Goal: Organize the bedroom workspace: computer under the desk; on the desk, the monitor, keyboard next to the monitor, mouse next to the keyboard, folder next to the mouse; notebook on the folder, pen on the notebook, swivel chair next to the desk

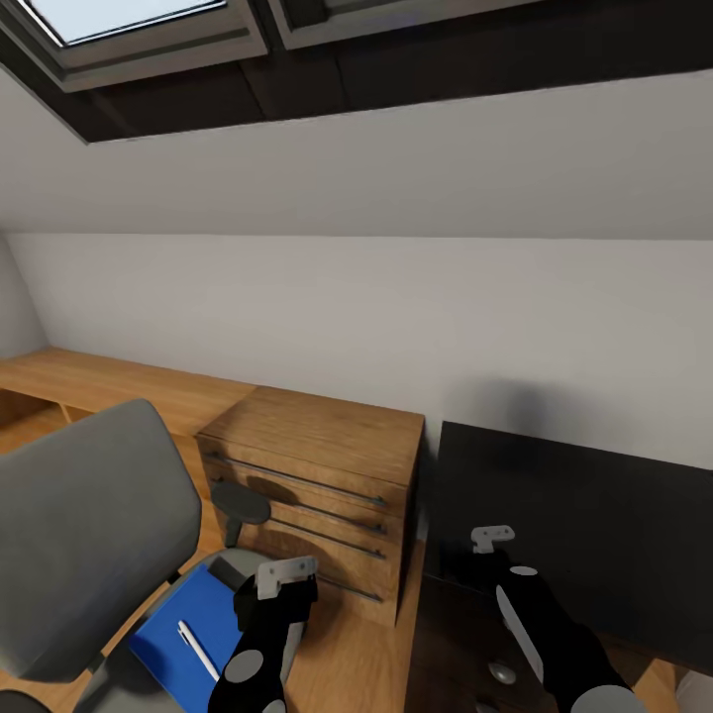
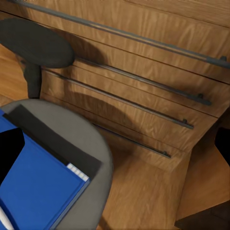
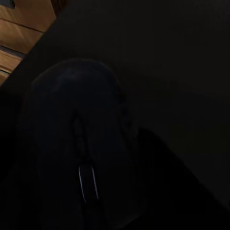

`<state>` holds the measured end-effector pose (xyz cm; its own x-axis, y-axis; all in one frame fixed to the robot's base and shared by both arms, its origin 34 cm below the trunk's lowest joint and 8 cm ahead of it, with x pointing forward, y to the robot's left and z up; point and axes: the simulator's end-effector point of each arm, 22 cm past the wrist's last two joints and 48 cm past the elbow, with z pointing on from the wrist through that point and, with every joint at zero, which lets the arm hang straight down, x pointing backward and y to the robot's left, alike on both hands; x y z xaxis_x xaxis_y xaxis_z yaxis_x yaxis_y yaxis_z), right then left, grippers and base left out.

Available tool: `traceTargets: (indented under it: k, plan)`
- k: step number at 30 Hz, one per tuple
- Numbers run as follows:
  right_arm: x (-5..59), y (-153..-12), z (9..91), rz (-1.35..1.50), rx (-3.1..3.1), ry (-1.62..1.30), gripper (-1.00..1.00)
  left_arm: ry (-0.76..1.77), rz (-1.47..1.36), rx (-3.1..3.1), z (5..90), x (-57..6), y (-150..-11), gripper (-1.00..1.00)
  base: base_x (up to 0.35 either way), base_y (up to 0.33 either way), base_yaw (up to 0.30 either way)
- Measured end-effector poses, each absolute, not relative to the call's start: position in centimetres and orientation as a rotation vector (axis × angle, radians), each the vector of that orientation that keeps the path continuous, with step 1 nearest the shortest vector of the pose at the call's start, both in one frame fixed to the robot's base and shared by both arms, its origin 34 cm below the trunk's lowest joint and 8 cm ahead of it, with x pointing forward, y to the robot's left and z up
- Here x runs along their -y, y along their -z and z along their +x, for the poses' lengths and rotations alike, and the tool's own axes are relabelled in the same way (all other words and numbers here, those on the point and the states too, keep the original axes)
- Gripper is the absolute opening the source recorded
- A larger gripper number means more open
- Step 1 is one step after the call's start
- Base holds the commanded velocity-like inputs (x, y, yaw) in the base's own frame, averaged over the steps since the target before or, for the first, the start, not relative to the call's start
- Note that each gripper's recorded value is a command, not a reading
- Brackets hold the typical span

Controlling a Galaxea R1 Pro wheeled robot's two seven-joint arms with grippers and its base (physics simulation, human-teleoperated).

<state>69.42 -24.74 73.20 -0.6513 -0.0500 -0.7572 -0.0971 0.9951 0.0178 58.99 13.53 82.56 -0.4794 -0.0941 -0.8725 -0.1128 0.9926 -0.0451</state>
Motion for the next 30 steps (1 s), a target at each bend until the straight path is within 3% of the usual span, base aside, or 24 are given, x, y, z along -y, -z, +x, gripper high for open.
traceTargets:
  k: [30]
  plan:
    - [24.72, -74.0, 69.43, -0.102, -2.281, -0.072, -1.0, -0.022, -0.143, -2.074, 58.99, -13.45, -83.37, 1.0, 0.006, 0.003, 0.0]
